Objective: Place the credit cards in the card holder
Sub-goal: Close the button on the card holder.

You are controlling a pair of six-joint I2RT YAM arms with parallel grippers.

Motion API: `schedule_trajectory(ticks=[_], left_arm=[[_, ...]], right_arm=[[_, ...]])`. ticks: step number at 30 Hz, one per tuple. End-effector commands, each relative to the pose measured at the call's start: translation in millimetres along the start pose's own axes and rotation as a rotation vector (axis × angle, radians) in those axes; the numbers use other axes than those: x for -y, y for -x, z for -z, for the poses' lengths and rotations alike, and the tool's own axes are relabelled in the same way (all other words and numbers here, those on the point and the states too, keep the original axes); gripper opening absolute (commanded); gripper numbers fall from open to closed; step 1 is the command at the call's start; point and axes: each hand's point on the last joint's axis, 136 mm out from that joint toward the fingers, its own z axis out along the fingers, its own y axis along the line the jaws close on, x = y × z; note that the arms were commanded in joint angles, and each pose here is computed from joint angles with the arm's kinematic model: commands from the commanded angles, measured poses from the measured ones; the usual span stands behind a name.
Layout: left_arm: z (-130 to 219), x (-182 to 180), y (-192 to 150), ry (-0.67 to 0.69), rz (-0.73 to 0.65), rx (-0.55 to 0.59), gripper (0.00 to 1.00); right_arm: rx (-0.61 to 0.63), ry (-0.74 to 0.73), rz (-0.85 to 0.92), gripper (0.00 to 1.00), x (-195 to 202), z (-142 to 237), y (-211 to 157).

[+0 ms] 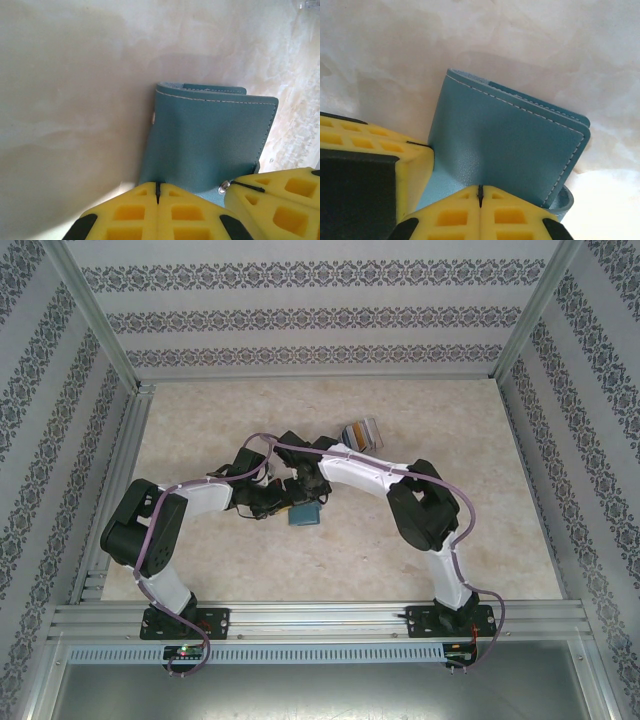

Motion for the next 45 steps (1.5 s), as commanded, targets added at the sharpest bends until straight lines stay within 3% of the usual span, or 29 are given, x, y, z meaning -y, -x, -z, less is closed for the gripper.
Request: schedule_trajectory(ticks=[1,7,14,25,35,45], left_arm=[[-10,-10,-4,0.032,-0.002,-0.019,0.03],[-11,-9,-3,0.025,0.0,-0.02,0.03],[-10,-8,-2,0.026,-0.003,-0.016,0.03],[-12,-11,-4,0.028,0.004,-0.021,0.03],[-13,-11,-4,0.022,0.004,-0.022,0.03],[-15,-13,-5,0.021,0.006,-0.025,0.03]], right_arm=[[0.032,0.015,0.008,0.0,-5,22,0],[0.088,-0.033,0.028,0.13,1,58,6],[-0.002,-0.11,0.041,0.28,14,43,-10],[-0.07,-0.153,0.066,0.28,10,15,-13],[-0.079,-0.218,0.07,0.2,19,12,-11],[-0.089,-0.232,0.074,0.19,20,11,-11]])
